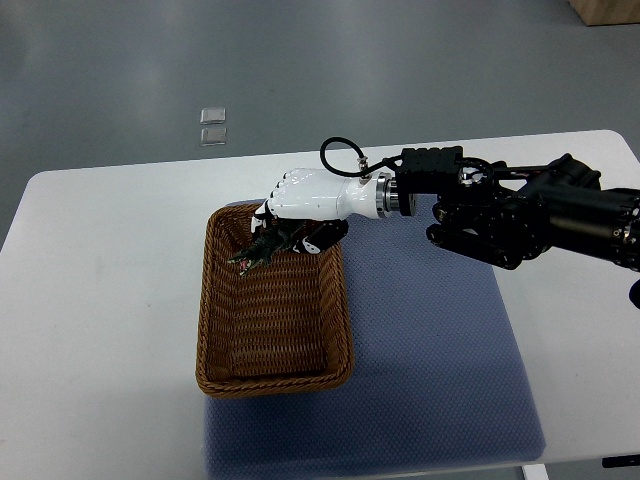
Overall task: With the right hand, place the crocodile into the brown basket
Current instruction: 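Open the right hand to drop the crocodile into the basket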
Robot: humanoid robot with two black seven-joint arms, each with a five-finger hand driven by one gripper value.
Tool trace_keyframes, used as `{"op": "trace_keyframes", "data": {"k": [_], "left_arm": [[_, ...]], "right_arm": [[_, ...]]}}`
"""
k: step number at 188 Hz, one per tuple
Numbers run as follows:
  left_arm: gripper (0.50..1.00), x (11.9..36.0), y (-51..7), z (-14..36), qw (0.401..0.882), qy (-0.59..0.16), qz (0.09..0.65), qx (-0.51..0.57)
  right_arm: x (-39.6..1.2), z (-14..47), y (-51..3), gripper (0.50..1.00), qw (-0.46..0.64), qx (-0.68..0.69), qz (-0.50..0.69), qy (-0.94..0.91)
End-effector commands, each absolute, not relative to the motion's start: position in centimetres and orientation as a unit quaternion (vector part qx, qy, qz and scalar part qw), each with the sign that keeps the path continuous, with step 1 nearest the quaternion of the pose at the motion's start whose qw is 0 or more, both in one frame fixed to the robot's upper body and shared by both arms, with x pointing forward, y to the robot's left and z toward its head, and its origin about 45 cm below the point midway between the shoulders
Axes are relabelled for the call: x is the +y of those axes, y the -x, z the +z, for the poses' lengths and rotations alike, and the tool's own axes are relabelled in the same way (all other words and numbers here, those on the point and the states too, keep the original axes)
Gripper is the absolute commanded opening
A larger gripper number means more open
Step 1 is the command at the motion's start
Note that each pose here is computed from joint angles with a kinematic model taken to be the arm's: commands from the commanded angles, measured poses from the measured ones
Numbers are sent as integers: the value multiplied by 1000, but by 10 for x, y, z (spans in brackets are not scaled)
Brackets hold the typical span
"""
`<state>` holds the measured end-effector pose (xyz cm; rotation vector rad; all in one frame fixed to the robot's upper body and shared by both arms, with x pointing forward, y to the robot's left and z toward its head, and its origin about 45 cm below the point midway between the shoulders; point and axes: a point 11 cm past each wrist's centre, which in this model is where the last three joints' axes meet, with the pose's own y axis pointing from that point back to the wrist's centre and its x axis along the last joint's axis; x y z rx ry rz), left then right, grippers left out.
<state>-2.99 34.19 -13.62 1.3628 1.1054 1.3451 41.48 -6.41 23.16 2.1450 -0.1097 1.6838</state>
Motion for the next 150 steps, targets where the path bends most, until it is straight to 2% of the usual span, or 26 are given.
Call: {"op": "trace_keyframes", "data": {"k": [1,2,8,26,92,150], "left_arm": [[1000,342,30,-136,449,-551,543,447],[1000,342,30,-136,449,-551,543,447],[1000,342,30,-136,449,-551,544,447],[1000,342,30,-136,449,-551,543,447],[1000,342,30,-136,449,-551,543,447],[1000,342,30,-136,449,-551,543,447]], "right_arm": [[-65,228,-413,815,207,-38,601,-771],[-66,227,-413,846,207,-37,600,-772],[-66,225,-412,889,210,-34,599,-772],[-70,218,-410,928,219,-23,597,-771],[-79,234,-424,928,215,-64,593,-773],[-111,275,-452,928,212,-143,551,-794]]}}
